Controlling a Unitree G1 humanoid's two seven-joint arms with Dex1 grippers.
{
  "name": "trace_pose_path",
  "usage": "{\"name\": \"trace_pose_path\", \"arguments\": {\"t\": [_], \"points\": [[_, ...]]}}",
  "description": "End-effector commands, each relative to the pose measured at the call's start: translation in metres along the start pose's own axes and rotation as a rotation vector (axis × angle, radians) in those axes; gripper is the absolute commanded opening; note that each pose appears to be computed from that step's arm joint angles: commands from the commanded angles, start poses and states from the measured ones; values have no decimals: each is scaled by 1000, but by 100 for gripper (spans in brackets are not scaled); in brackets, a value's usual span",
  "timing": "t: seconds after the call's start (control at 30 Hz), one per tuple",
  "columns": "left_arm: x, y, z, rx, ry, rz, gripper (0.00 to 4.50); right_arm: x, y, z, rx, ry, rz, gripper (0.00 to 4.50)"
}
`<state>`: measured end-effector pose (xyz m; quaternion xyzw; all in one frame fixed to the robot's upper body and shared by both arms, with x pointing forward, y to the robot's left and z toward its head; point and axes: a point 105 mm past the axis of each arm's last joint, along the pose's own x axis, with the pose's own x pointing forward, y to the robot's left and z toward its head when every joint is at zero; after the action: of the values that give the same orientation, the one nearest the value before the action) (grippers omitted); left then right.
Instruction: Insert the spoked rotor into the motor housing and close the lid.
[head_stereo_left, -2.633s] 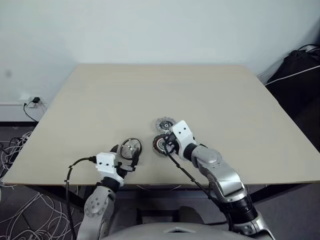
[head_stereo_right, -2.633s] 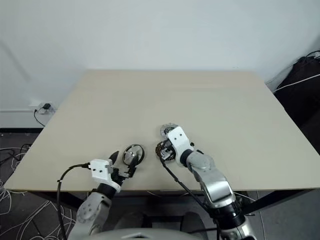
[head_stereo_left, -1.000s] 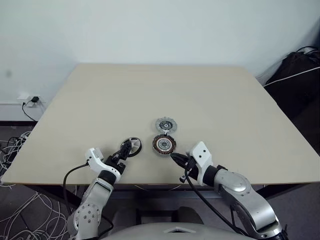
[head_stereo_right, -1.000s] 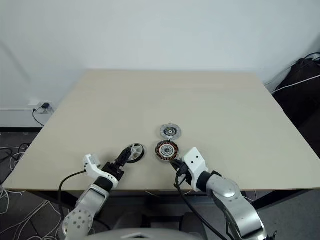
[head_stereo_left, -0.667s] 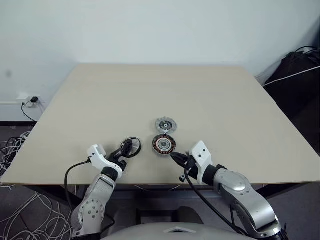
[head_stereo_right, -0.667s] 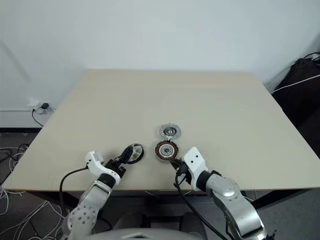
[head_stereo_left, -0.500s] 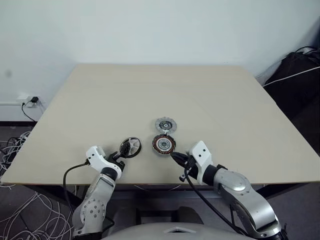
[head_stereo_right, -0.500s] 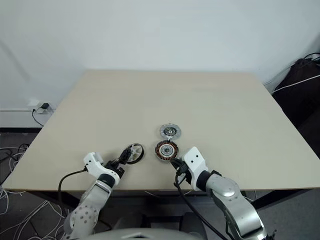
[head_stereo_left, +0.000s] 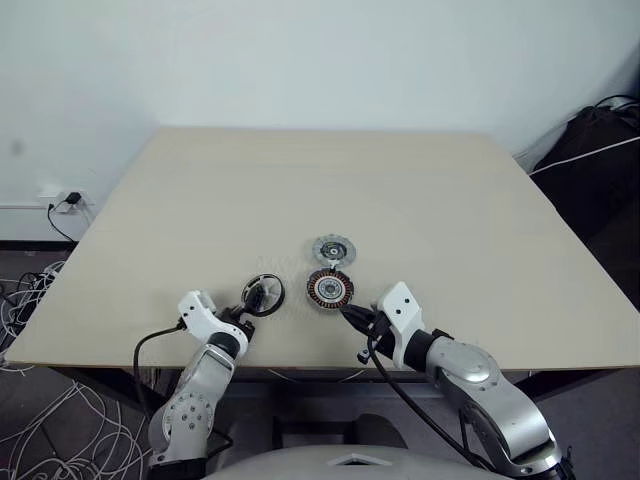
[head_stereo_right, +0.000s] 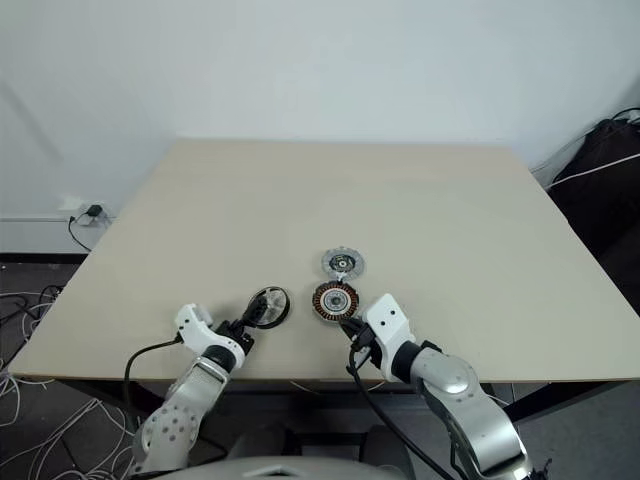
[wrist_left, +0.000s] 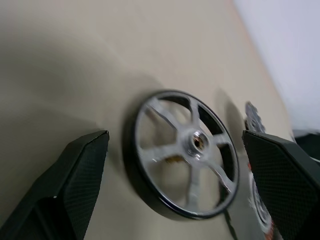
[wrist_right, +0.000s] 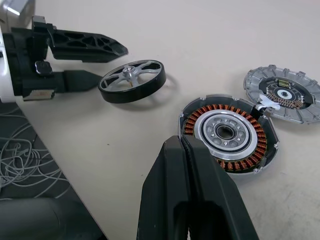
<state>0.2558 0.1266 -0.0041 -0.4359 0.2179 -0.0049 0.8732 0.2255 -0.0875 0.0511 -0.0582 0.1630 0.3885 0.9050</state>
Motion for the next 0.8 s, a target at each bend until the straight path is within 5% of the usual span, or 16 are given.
{"name": "trace_pose_path", "arguments": {"t": [0.03,0.53,0.63,0.8], "points": [[4,-31,-11,-111,38,-113,450,1,2,13,-23,-42,8,4],[9,-31,-8,-251,17,-107,450,1,3,12,-20,-37,11,4],[13,-31,-13,-275,38,-97,390,1,2,12,-22,-36,9,0],[18,-30,-17,-294,59,-91,223,1,3,12,-22,-34,5,0]]}}
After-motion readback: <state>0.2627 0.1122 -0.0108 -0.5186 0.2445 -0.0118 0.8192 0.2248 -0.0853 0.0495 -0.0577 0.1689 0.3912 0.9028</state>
